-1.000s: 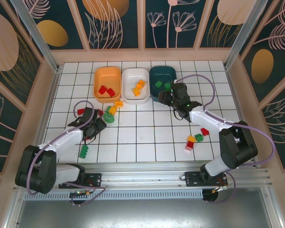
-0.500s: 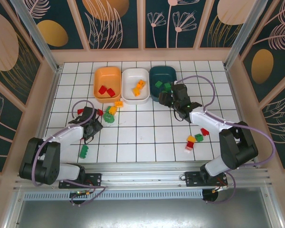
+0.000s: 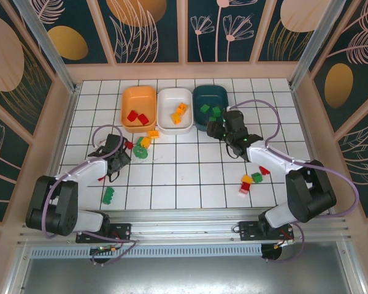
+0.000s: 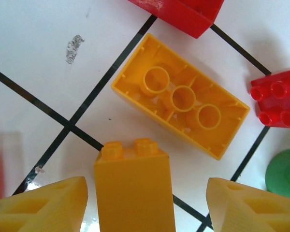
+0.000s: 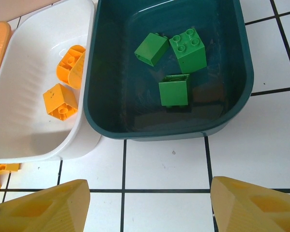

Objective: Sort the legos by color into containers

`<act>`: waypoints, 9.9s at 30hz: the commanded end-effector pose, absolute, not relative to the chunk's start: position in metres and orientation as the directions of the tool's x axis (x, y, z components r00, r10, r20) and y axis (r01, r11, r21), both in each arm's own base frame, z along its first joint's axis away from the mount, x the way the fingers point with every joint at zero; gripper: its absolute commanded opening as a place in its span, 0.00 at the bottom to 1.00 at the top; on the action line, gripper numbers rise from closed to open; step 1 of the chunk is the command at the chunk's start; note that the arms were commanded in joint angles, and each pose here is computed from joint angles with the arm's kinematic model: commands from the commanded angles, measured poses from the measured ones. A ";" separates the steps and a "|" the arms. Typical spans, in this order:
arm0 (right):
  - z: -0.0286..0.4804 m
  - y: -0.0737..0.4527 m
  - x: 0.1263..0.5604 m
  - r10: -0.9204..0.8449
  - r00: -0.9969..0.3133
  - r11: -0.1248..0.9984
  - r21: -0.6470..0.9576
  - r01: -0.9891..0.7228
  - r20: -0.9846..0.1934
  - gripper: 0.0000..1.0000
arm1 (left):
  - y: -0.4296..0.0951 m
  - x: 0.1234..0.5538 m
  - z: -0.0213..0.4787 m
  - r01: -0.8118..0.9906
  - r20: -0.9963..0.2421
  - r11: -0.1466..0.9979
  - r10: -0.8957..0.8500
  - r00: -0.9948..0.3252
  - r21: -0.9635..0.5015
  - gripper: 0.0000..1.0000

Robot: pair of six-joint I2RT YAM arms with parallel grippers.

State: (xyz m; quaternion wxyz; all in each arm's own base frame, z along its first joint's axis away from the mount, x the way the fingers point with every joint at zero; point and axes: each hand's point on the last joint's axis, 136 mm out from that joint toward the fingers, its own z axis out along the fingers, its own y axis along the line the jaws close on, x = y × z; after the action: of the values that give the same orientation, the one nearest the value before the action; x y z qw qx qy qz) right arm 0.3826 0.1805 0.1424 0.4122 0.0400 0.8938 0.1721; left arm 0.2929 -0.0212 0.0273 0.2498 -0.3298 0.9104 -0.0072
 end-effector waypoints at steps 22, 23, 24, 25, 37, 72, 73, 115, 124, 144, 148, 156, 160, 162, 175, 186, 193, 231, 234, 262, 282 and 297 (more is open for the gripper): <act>0.168 0.165 0.379 0.267 -0.598 0.923 0.380 -0.068 -0.756 0.67 | -0.092 0.335 0.129 -0.304 -0.544 0.825 -0.548 -0.635 -0.476 0.20; 0.168 0.162 0.379 0.273 -0.598 0.922 0.383 -0.062 -0.754 0.67 | -0.108 0.346 0.137 -0.255 -0.540 0.821 -0.537 -0.648 -0.511 0.19; 0.168 0.161 0.379 0.279 -0.597 0.919 0.389 -0.059 -0.752 0.67 | -0.123 0.358 0.145 -0.213 -0.540 0.815 -0.528 -0.655 -0.539 0.18; 0.169 0.159 0.379 0.286 -0.599 0.917 0.395 -0.056 -0.748 0.67 | -0.137 0.370 0.152 -0.170 -0.544 0.811 -0.515 -0.663 -0.560 0.18; 0.175 0.160 0.369 0.317 -0.616 0.894 0.444 -0.060 -0.721 0.67 | -0.263 0.498 0.141 0.059 -0.538 0.785 -0.365 -0.760 -0.617 0.21; 0.149 0.427 0.300 -0.242 -0.539 0.759 0.189 -0.623 -0.806 0.75 | -0.047 0.337 0.190 -0.361 -0.561 0.750 -0.657 -0.504 -0.555 0.84; 0.138 0.440 0.303 -0.277 -0.539 0.746 0.175 -0.642 -0.795 0.75 | -0.038 0.327 0.188 -0.385 -0.567 0.747 -0.663 -0.489 -0.542 0.86; 0.131 0.468 0.297 -0.293 -0.578 0.715 0.227 -0.661 -0.762 0.24 | -0.065 0.328 0.179 -0.222 -0.558 0.765 -0.606 -0.567 -0.605 0.81; 0.169 0.319 0.409 -0.037 -0.617 0.882 0.265 -0.390 -0.786 0.25 | -0.108 0.363 0.132 -0.206 -0.548 0.846 -0.484 -0.682 -0.491 0.71; 0.133 0.198 0.517 0.081 -0.663 0.980 0.180 -0.082 -0.744 0.62 | -0.143 0.409 0.071 -0.141 -0.523 0.938 -0.297 -0.799 -0.317 0.67; 0.163 0.192 0.497 0.111 -0.616 0.974 0.208 -0.088 -0.780 0.65 | -0.143 0.404 0.067 -0.143 -0.522 0.942 -0.289 -0.802 -0.302 0.66; 0.202 0.177 0.458 0.158 -0.553 0.963 0.252 -0.097 -0.818 0.69 | -0.150 0.399 0.060 -0.134 -0.505 0.937 -0.291 -0.813 -0.323 0.65; 0.216 0.174 0.446 0.172 -0.530 0.958 0.266 -0.107 -0.830 0.70 | -0.152 0.387 0.047 -0.138 -0.472 0.934 -0.290 -0.832 -0.330 0.65; 0.218 0.172 0.443 0.176 -0.526 0.957 0.271 -0.108 -0.832 0.70 | -0.156 0.383 0.044 -0.134 -0.463 0.929 -0.293 -0.837 -0.345 0.65; 0.213 0.173 0.433 0.181 -0.534 0.952 0.283 -0.115 -0.826 0.70 | -0.220 0.359 0.061 -0.063 -0.393 0.866 -0.288 -0.873 -0.496 0.64; 0.215 0.171 0.428 0.183 -0.528 0.952 0.285 -0.116 -0.829 0.70 | -0.217 0.369 0.098 0.007 -0.504 0.927 -0.198 -0.841 -0.376 0.69; 0.202 0.173 0.419 0.188 -0.551 0.945 0.302 -0.124 -0.813 0.71 | -0.176 0.387 0.068 -0.038 -0.567 0.997 -0.074 -0.820 -0.074 0.71; 0.219 0.167 0.396 0.206 -0.519 0.934 0.324 -0.147 -0.830 0.64 | -0.190 0.372 0.119 0.019 -0.628 0.967 -0.150 -0.764 -0.253 0.31; 0.216 0.169 0.397 0.205 -0.524 0.934 0.325 -0.148 -0.827 0.64 | -0.203 0.398 0.151 0.034 -0.673 0.959 -0.172 -0.720 -0.282 0.33; 0.226 0.159 0.361 0.215 -0.514 0.929 0.337 -0.156 -0.830 0.69 | -0.213 0.435 0.124 -0.074 -0.655 0.944 -0.277 -0.703 -0.320 0.84; 0.227 0.171 0.357 0.205 -0.511 0.924 0.338 -0.181 -0.835 0.69 | -0.173 0.420 0.042 -0.087 -0.587 0.980 -0.176 -0.791 -0.177 0.68; 0.227 0.170 0.359 0.204 -0.509 0.928 0.331 -0.172 -0.836 0.69 | -0.178 0.452 0.029 -0.026 -0.593 0.987 -0.115 -0.797 -0.156 0.69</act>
State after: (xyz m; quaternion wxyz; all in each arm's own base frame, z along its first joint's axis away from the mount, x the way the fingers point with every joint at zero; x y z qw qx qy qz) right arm 0.3579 0.1724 0.2212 0.4834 -0.0034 0.8544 0.1908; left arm 0.4404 -0.1743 0.0262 0.3058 -0.0513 0.9486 -0.0640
